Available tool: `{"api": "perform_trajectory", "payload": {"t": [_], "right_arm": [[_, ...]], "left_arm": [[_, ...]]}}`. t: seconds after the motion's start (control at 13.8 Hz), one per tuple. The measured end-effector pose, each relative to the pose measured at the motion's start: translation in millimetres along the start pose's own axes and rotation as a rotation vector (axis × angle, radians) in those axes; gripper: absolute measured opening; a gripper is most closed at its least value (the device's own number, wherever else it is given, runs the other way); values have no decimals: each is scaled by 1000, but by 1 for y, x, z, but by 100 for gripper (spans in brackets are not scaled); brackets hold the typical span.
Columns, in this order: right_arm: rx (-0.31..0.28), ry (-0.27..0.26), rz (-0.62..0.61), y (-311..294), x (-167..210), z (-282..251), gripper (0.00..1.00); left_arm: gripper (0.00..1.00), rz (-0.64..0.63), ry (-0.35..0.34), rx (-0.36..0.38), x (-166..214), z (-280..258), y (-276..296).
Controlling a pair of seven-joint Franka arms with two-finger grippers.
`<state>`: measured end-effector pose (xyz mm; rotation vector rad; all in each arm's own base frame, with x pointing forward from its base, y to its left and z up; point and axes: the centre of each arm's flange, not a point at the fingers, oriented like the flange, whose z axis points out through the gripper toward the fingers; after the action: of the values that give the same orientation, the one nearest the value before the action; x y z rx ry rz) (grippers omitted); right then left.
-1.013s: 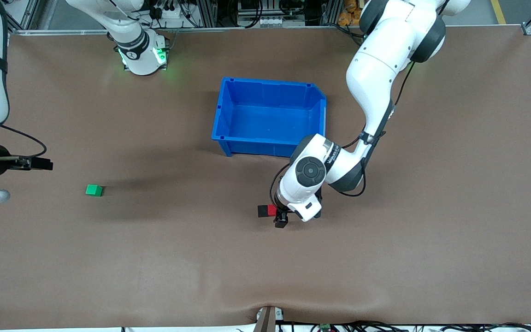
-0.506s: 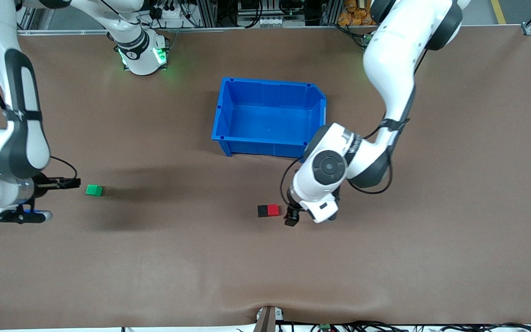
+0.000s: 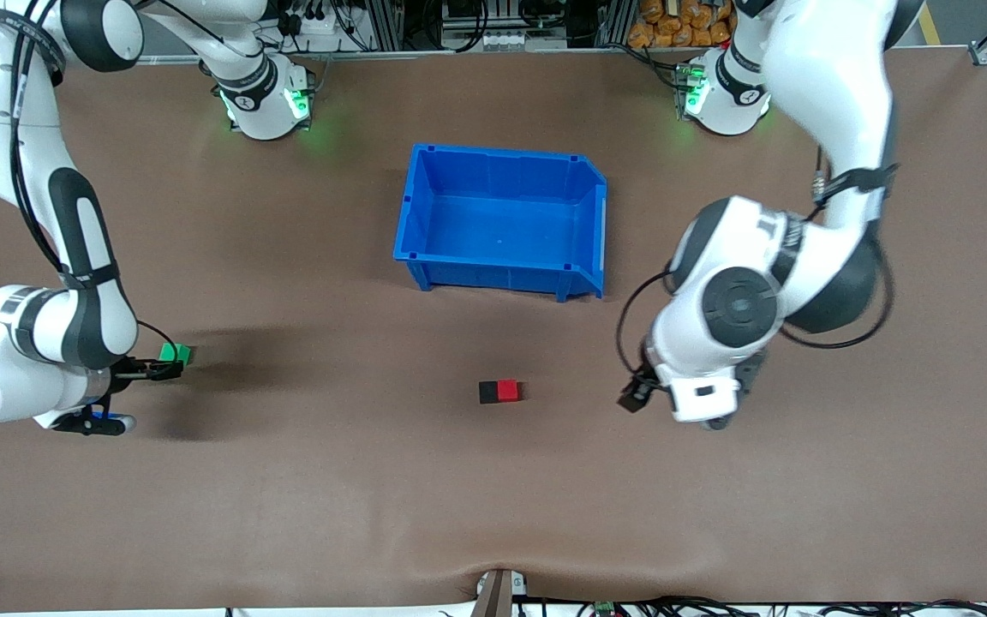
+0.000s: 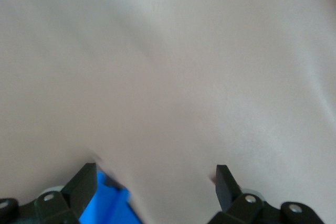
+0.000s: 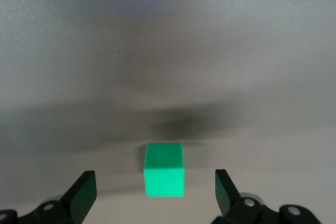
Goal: Attach green and red cubes to black cube
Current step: 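Open the left gripper and lift away while the right gripper grasps green, then carry the green cube with the right gripper toward the black cube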
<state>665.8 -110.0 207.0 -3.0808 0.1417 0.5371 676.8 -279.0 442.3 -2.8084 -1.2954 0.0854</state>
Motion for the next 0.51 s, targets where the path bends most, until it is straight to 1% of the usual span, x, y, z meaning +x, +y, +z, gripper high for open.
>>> {"api": "perform_trajectory", "payload": {"t": [0.14, 0.22, 0.29, 0.43, 0.51], "right_arm": [[2, 4, 2, 0, -1, 15, 97], [2, -1, 2, 0, -3, 20, 97], [2, -7, 2, 0, -4, 25, 93], [4, -21, 3, 0, -6, 32, 70], [4, -25, 3, 1, -7, 35, 57]], "left_arm": [[100, 114, 0, 7, 27, -43, -31], [100, 170, 6, -4, 38, -65, -47], [100, 236, 17, -21, 48, -87, -61], [100, 355, 33, -39, 67, -119, -88], [100, 376, 35, -40, 77, -125, -98]]}}
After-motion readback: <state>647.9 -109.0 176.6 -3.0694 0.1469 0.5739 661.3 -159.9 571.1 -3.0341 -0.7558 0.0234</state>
